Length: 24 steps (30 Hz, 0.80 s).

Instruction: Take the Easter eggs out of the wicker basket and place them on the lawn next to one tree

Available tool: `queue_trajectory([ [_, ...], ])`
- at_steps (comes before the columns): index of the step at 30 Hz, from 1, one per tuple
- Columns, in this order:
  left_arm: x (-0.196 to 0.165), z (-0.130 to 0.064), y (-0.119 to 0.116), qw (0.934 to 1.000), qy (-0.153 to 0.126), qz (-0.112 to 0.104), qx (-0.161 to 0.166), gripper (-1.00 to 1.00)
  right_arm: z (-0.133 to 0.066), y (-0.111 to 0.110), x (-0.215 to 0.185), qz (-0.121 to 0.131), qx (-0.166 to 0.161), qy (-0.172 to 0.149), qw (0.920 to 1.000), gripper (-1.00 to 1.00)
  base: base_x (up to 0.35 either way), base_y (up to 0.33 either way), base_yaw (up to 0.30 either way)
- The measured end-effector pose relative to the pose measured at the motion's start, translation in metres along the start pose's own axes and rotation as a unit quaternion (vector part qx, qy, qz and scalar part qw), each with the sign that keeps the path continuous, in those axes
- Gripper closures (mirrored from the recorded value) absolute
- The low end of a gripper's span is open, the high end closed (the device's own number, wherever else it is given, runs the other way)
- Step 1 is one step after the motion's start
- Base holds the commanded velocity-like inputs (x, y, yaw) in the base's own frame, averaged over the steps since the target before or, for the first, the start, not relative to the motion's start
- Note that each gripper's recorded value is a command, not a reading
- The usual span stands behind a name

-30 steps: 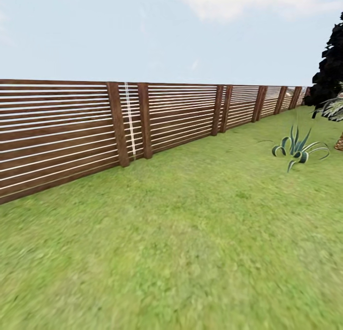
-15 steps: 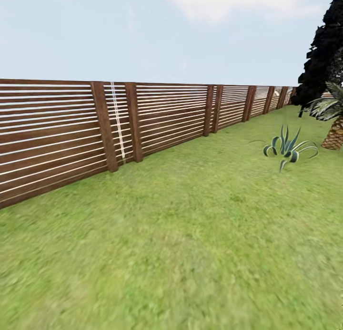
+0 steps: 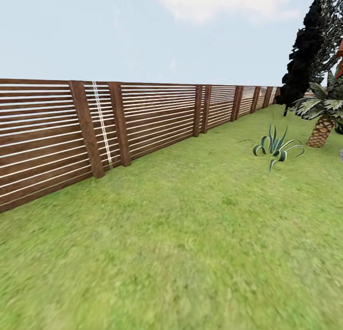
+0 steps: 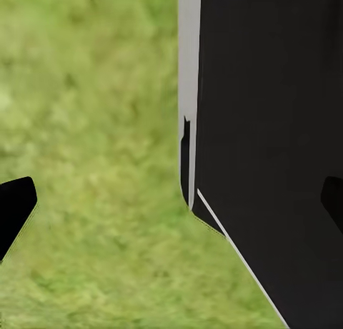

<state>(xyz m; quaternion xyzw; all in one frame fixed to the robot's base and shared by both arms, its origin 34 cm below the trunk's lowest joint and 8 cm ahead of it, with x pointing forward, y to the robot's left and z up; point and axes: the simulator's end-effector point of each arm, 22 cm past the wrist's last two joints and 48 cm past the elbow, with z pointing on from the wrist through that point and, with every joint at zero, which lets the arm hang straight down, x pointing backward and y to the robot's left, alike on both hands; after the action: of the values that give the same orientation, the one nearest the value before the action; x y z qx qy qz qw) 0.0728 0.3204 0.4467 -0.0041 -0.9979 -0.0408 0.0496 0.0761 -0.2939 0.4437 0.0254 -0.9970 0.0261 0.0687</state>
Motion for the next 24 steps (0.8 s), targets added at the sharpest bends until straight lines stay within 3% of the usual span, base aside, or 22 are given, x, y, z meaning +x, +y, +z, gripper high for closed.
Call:
queue_trajectory([
  [24,0.0002,0.0000,0.0000,1.0000,0.000,0.001,0.000,-1.00,0.0000,0.0000,-0.0002,0.000,0.000,0.000,1.0000,-1.00,0.335,0.000,0.000],
])
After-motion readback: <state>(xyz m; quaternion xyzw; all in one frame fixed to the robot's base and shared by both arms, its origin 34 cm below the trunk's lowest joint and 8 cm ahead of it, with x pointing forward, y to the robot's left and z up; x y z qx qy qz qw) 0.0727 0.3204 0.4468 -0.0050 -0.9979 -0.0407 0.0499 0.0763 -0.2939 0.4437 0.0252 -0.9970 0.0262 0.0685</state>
